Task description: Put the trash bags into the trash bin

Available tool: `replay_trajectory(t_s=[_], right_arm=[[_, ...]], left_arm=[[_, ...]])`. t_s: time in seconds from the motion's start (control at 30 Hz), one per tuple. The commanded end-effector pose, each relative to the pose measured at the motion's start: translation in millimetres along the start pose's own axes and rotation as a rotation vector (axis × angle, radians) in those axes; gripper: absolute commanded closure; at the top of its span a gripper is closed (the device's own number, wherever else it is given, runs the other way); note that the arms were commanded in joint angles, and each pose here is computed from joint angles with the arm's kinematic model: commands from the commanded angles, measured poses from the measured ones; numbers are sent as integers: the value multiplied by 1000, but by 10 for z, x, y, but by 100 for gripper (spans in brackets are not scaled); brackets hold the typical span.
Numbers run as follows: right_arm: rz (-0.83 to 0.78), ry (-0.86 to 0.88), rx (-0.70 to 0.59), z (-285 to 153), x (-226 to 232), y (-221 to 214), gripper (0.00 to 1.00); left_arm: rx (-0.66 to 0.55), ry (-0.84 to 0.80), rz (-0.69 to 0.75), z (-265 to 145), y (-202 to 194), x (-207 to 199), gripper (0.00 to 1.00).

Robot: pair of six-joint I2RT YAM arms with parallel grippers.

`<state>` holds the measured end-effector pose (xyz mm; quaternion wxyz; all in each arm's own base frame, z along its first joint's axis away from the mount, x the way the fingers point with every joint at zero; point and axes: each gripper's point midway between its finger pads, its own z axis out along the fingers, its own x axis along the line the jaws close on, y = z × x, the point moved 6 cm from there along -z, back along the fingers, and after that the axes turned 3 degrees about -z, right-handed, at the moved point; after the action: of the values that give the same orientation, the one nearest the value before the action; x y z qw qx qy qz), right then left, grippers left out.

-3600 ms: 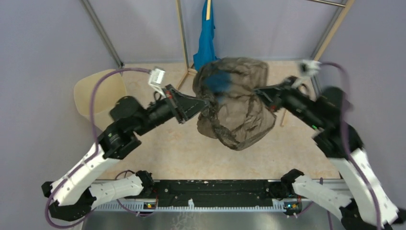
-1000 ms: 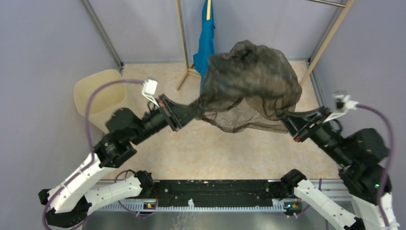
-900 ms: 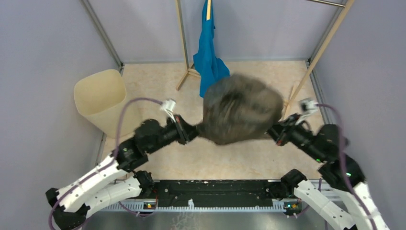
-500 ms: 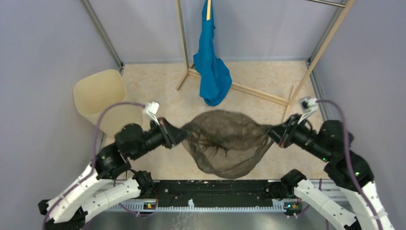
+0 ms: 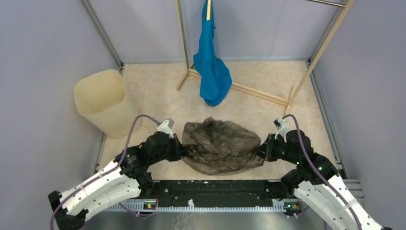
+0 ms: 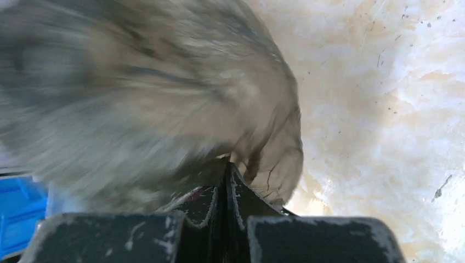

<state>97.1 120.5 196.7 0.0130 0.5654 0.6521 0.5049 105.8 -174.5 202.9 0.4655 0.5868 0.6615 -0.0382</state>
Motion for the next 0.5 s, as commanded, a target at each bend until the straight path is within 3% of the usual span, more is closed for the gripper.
replay_trajectory(t_s=[0.0,0.13,0.23,0.3,0.4,0.47], right_arm=[[-21,87,-224,-423,300,374,100],[-201,88,-311,-765,715,1046,100],[-317,274,-431,-1315,1353,1606,100],[-373,370,-578,-1821,1697,1894,100],[-440,455,-752,-2349,1928,2030,100],[-463,447,-762,-2259,1836,1940,100]], left_arm=[[-249,-174,-117,-583,349,-202,100],[-501,-438,15,-1340,1031,-986,100],[-575,-765,163,-2069,1440,-1860,100],[-543,-978,275,-2375,1551,-2368,100],[-457,-1133,380,-2401,1604,-2803,100],[-433,-1028,393,-2069,1585,-2729,100]])
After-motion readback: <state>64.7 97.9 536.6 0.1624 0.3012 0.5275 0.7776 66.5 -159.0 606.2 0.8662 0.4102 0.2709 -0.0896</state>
